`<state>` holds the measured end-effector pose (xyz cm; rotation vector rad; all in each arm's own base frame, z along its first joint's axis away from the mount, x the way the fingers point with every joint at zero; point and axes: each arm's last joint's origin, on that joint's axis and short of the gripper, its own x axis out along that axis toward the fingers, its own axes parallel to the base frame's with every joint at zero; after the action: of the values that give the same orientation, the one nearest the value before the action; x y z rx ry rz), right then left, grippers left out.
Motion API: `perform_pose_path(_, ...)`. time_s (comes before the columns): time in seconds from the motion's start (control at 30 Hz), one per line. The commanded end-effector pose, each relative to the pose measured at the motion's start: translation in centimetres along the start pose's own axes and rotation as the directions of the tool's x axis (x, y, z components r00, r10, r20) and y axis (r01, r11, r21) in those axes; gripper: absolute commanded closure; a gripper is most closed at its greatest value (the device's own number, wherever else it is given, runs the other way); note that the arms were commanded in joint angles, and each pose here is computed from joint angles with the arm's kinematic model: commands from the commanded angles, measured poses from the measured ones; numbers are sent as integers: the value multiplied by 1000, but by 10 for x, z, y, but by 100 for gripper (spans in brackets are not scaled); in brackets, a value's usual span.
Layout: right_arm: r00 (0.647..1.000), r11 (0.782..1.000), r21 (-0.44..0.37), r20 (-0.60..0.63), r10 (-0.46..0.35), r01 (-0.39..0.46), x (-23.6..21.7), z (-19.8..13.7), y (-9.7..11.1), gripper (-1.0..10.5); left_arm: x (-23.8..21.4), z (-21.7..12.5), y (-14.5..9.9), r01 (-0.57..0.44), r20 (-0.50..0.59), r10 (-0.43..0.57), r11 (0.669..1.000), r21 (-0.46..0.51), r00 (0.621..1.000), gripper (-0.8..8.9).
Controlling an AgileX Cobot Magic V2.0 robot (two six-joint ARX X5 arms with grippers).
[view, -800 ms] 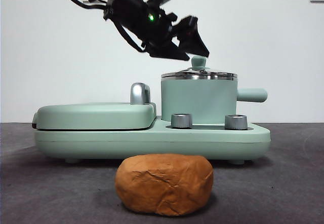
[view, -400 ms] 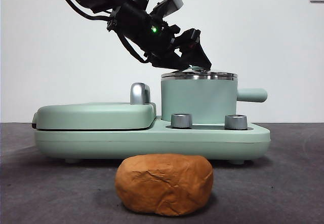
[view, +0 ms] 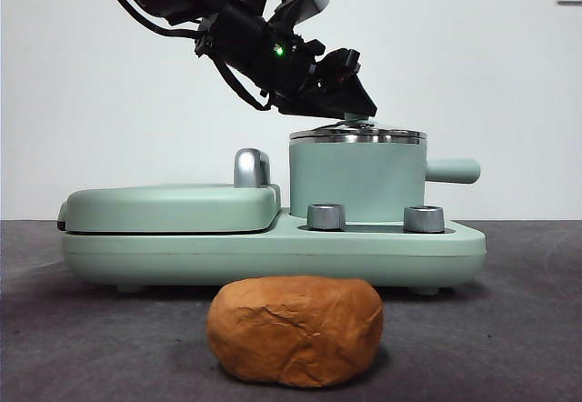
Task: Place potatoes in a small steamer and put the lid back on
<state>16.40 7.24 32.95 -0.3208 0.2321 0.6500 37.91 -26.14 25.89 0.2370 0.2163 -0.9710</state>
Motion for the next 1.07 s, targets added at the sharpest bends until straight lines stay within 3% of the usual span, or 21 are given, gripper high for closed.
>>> perform_pose_path(0.03, 1000, 1000, 8, 21, -7, 6, -1, 6, -1, 664, 8, -1, -2, 7, 8, -7, 1000, 1, 1000, 663)
perform_pose_path(0.3, 1000, 1000, 8, 21, -7, 6, -1, 6, -1, 664, 11, -5, -2, 9, -3, -9, 1000, -3, 1000, 678)
perform_pose_path(0.4, 1000, 1000, 8, 21, -7, 6, -1, 6, -1, 664, 11, -5, -2, 9, -3, -9, 1000, -3, 1000, 807)
perform_pose_path(0.67, 1000, 1000, 8, 21, -7, 6, -1, 6, -1, 664, 6, 1, -2, 8, 1, -8, 1000, -14, 1000, 808)
perform_pose_path(1.07, 1000, 1000, 8, 21, -6, 6, -1, 6, -1, 664, -32, 45, 2, -35, 106, 33, 999, 26, 994, 808)
